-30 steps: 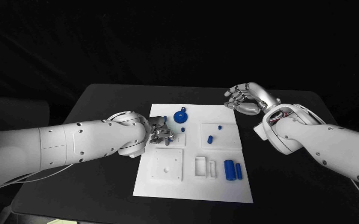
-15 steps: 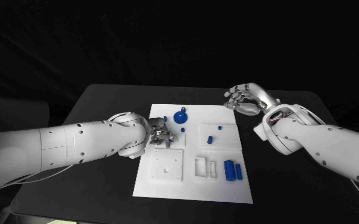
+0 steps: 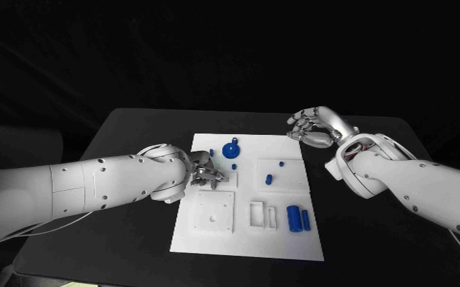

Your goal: Assemble the parts on the task board

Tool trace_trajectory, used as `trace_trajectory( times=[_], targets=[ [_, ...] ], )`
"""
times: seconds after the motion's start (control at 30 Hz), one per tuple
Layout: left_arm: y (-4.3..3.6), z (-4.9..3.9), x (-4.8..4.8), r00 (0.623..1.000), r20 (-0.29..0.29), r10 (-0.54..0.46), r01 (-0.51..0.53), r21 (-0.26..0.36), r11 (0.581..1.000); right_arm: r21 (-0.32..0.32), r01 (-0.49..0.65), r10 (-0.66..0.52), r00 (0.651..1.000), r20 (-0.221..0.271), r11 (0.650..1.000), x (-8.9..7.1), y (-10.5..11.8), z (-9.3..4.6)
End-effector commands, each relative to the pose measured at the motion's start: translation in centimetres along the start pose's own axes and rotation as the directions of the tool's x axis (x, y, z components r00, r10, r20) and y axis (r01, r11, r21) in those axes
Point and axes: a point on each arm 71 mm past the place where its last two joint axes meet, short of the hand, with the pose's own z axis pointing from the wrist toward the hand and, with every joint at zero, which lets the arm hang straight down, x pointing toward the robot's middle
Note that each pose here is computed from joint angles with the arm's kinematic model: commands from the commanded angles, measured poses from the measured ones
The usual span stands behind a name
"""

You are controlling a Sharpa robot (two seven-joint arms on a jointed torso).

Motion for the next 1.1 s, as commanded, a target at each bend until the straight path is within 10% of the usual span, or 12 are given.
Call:
trace_trajectory(
  times=[0.03, 0.47, 0.7, 1.1],
  targets=[
    [-0.15, -0.04, -0.04, 1.0, 0.011, -0.005, 0.005, 0.004, 1.0, -0.006, 0.0, 0.0, 1.0, -0.01, 1.0, 0.1, 0.0, 0.0],
    [-0.66, -1.02, -1.31, 0.998, -0.069, 0.012, -0.011, 0.009, 1.0, -0.003, 0.006, -0.006, 1.0, 0.001, 1.0, -0.1, -0.2, 0.1],
    [-1.18, -1.61, -4.01, 1.0, -0.026, 0.0, 0.001, 0.019, 1.0, 0.0, 0.007, -0.007, 1.0, 0.002, 1.0, -0.1, -0.4, 0.2],
    [0.54, -0.58, -7.87, 0.997, 0.051, -0.062, 0.064, -0.031, 0.997, 0.007, 0.002, -0.002, 1.0, 0.003, 1.0, -0.2, -0.5, 0.2]
  ],
)
